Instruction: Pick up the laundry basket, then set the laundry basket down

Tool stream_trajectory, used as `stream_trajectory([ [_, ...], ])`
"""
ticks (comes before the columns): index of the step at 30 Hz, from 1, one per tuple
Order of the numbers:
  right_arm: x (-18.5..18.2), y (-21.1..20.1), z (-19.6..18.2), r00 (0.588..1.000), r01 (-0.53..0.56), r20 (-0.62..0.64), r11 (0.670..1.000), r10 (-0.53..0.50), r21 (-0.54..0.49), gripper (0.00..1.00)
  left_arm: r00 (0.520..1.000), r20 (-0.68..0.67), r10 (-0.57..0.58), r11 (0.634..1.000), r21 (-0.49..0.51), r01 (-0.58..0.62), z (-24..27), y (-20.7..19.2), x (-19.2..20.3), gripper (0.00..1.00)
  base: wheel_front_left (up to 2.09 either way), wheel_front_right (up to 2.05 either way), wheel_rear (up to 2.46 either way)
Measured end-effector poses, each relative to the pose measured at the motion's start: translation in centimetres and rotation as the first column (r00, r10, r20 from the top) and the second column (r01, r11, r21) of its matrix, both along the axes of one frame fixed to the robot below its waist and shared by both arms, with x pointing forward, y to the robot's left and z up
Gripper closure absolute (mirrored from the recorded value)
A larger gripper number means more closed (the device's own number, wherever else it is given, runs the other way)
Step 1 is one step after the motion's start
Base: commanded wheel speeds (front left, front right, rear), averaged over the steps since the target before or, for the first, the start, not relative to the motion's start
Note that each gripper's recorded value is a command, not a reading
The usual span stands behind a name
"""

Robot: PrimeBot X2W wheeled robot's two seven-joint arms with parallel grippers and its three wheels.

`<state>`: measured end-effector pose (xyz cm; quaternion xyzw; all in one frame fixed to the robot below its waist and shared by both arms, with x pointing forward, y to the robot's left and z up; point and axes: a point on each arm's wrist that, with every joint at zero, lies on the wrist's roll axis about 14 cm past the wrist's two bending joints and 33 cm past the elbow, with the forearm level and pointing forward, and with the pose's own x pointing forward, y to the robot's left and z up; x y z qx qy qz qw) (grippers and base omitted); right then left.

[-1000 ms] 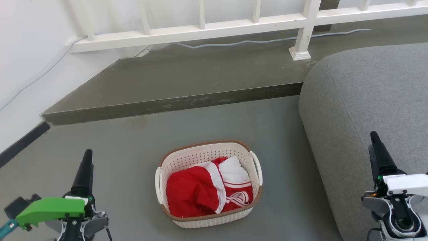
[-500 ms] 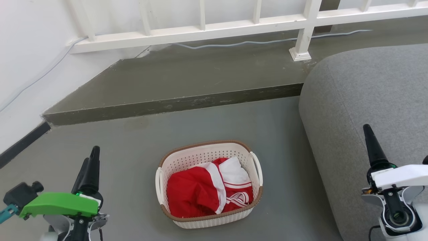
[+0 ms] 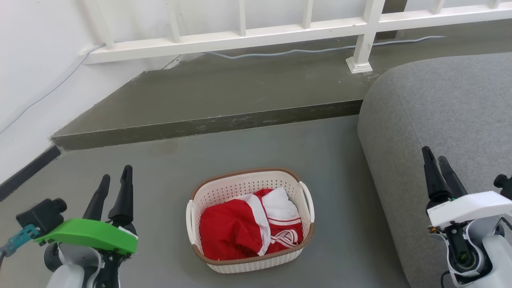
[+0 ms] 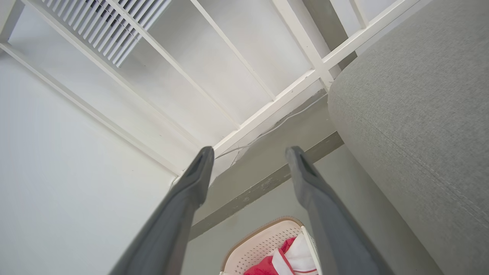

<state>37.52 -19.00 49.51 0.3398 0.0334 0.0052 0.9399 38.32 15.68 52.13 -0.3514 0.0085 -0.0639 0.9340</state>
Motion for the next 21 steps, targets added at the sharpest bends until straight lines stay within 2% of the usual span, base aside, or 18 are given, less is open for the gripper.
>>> stream_trajectory([
  [9, 0.0, 1.0, 0.1, 1.0, -0.027, 0.011, 0.989, 0.029, -0.145, 0.0, 0.999, 0.038, -0.001, 0.992, 0.122, -0.004, 0.6, -0.7, 0.0, 0.0, 0.0, 0.0, 0.0],
  [21, -0.2, 2.1, 0.1, 0.997, -0.055, 0.03, 0.95, 0.067, -0.306, 0.0, 0.998, 0.065, 0.003, 0.969, 0.248, -0.019, 0.5, -1.7, -0.4, 0.0, 0.0, 0.0, 0.0],
])
